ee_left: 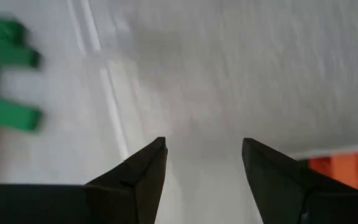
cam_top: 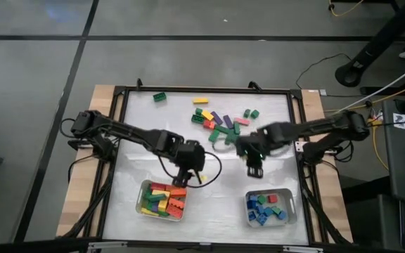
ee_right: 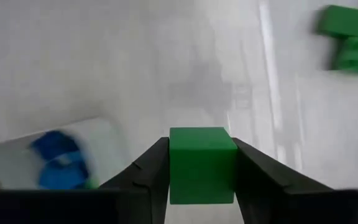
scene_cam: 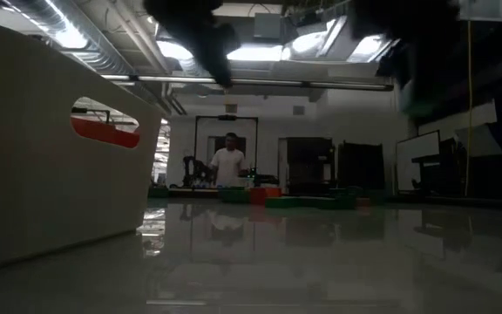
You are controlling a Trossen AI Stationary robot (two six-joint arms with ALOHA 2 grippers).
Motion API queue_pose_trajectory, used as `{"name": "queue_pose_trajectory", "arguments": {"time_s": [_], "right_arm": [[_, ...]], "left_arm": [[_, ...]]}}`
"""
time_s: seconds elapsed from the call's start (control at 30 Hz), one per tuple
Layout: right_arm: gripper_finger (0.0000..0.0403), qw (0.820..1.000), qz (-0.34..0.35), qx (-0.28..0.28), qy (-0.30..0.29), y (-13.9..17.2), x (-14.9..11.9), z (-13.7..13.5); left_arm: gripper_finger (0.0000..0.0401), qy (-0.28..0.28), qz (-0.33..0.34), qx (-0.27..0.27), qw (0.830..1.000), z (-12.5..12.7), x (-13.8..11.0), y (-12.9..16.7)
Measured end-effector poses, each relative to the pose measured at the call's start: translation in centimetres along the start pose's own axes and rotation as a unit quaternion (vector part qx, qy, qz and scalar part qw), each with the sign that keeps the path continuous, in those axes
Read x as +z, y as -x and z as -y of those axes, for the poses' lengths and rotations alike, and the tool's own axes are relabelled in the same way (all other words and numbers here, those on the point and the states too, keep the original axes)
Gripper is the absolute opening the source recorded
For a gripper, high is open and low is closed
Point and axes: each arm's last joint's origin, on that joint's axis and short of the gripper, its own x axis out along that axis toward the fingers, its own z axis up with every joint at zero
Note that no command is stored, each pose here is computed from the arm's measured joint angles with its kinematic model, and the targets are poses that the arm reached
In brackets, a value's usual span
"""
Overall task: Sort blocks by size
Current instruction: Put the square green block into the gray bin
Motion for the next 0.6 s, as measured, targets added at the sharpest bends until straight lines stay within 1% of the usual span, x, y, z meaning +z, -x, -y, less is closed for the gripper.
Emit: {"name": "queue_pose_trajectory", "arguments": {"time_s": [0.17, 0.3, 0.47, 0.6], "right_arm": [[0.0144, 1.000, 0.000, 0.017, 0.024, 0.3, -2.5, -5.0], [0.0144, 0.999, -0.002, 0.022, 0.044, -0.2, -4.7, -8.5], [0.0144, 0.998, 0.006, 0.041, 0.056, -1.2, -7.1, -11.5], [0.0145, 0.997, 0.005, 0.057, 0.055, -1.5, -8.6, -13.0]], "left_arm": [[0.0196, -0.048, 0.054, 0.024, 0.997, -1.7, 1.0, -0.1], [0.0196, -0.066, 0.102, 0.047, 0.991, -3.1, 1.8, 0.1], [0.0196, -0.053, 0.159, 0.073, 0.983, -4.8, 2.7, 0.5], [0.0196, 0.001, 0.185, 0.086, 0.979, -6.6, 2.8, 0.8]]}}
